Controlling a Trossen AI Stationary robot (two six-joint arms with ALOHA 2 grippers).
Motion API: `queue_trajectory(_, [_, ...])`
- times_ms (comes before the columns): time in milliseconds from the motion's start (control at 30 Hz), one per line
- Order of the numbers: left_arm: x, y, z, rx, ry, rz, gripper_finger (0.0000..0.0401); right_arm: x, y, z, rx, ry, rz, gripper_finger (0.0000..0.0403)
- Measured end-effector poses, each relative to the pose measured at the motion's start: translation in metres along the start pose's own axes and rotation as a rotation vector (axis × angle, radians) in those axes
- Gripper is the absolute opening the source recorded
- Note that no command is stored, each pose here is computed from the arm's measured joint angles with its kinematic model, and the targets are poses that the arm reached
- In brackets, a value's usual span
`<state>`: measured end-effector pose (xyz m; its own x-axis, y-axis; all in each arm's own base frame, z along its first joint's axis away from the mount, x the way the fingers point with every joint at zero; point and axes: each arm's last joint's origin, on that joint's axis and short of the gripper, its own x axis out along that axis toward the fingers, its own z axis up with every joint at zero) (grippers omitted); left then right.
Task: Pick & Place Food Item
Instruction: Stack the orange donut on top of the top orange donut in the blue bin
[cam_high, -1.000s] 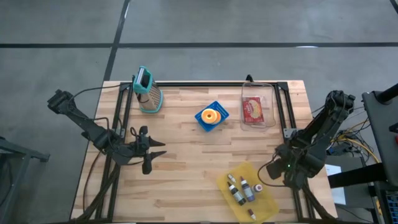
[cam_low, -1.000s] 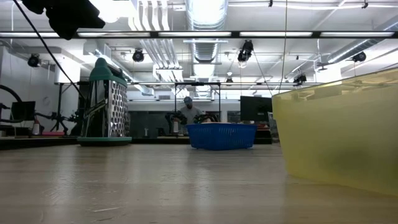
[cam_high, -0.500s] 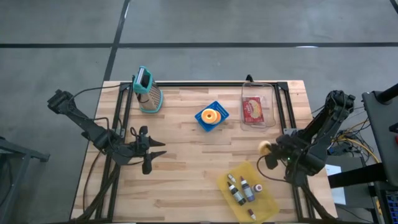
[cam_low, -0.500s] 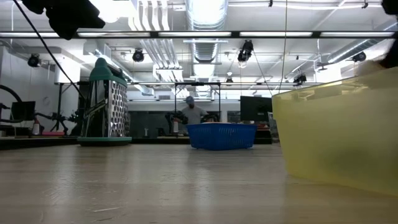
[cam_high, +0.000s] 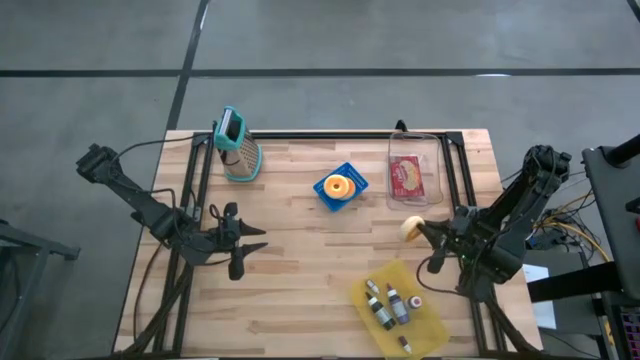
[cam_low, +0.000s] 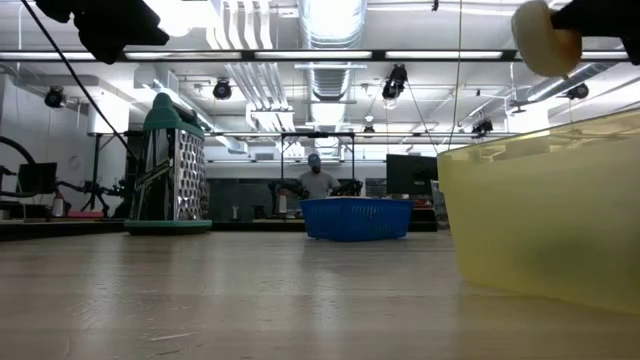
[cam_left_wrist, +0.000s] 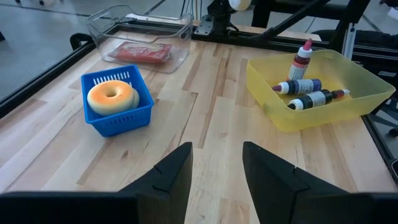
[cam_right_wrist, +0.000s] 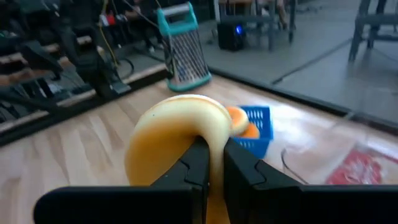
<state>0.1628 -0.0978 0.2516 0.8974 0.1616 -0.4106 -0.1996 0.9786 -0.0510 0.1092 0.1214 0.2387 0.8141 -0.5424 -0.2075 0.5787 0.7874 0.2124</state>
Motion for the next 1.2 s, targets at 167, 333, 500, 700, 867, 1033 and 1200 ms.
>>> queue_trajectory(167, [0.0,0.0,0.0,0.0,0.0,0.0,0.0149,0.006,0.005,0.001,-0.016,-0.067,-0.001,0.0022])
queue_trajectory(333, [0.0,0.0,0.0,0.0,0.0,0.0,0.0149,0.017,0.011,0.001,-0.063,-0.12,-0.048,0.0022])
queue_trajectory(500, [0.0,0.0,0.0,-0.001,0.0,0.0,0.0149,0.034,0.015,0.003,-0.013,-0.138,-0.126,0.0022])
queue_trajectory(700, [0.0,0.0,0.0,0.0,0.0,0.0,0.0149,0.06,0.016,0.009,0.09,-0.173,-0.24,0.0022])
queue_trajectory(867, [0.0,0.0,0.0,0.0,0.0,0.0,0.0149,0.084,0.018,0.017,0.113,-0.203,-0.337,0.0022])
queue_trajectory(1033, [0.0,0.0,0.0,0.0,0.0,0.0,0.0149,0.104,0.02,0.028,0.093,-0.219,-0.406,0.0022])
queue_trajectory(1200, [0.0,0.0,0.0,0.0,0.0,0.0,0.0149,0.118,0.014,0.034,0.04,-0.217,-0.476,0.0022])
